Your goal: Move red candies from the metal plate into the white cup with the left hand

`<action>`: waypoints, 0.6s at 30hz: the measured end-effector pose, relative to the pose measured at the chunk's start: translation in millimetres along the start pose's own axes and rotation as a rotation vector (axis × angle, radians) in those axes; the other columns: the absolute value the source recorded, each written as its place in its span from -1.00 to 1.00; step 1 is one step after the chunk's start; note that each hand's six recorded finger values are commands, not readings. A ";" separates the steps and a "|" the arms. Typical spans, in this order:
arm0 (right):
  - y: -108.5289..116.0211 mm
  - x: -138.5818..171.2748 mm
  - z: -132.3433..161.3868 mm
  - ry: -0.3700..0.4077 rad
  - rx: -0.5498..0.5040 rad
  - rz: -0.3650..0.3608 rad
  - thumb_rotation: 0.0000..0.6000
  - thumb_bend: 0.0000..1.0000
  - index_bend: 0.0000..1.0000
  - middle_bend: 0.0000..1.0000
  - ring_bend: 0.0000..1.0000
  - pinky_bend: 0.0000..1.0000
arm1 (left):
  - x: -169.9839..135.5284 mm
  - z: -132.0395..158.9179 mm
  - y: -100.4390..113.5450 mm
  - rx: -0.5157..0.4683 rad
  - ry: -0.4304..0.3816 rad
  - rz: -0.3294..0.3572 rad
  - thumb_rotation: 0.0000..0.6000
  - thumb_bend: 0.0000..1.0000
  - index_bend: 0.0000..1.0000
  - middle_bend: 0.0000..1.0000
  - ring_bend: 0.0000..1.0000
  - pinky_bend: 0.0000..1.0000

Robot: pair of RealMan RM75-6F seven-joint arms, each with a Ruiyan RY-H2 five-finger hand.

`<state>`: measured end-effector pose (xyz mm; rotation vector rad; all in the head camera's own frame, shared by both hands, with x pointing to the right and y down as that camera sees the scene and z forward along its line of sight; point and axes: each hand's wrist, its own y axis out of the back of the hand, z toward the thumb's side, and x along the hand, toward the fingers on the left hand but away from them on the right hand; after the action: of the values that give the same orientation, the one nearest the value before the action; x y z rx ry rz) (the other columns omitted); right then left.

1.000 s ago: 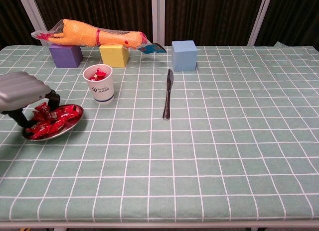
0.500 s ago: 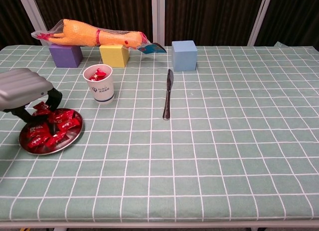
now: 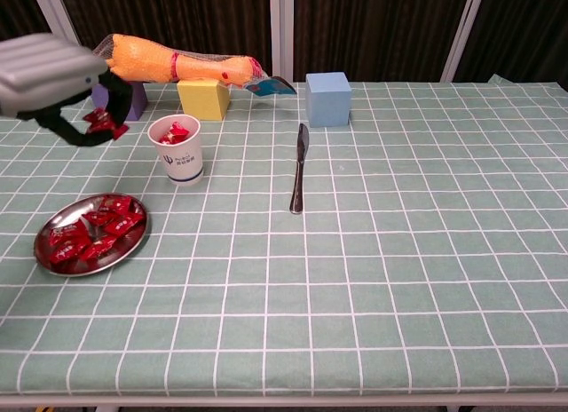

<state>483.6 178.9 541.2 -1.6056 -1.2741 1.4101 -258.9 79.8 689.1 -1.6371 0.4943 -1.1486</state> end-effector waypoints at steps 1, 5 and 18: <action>0.2 0.1 -0.5 -0.002 0.000 0.000 1.00 -0.78 -0.76 -0.62 -0.82 -0.17 | 4.5 2.6 6.4 -0.012 -0.006 0.009 1.00 -0.15 0.24 0.30 0.87 1.00; 0.0 0.4 -3.0 -0.009 -0.002 0.000 1.00 -0.78 -0.76 -0.62 -0.82 -0.17 | 23.7 13.1 19.8 -0.044 -0.033 -0.001 1.00 -0.15 0.23 0.28 0.87 1.00; -0.6 -0.2 -10.6 -0.030 -0.003 0.004 1.00 -0.78 -0.76 -0.62 -0.82 -0.16 | 61.3 26.6 1.0 -0.022 -0.015 -0.112 1.00 -0.19 0.06 0.14 0.87 1.00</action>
<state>493.7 180.2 544.0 -1.5950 -1.2921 1.4404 -207.6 45.6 714.8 -1.7085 0.4113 -1.2160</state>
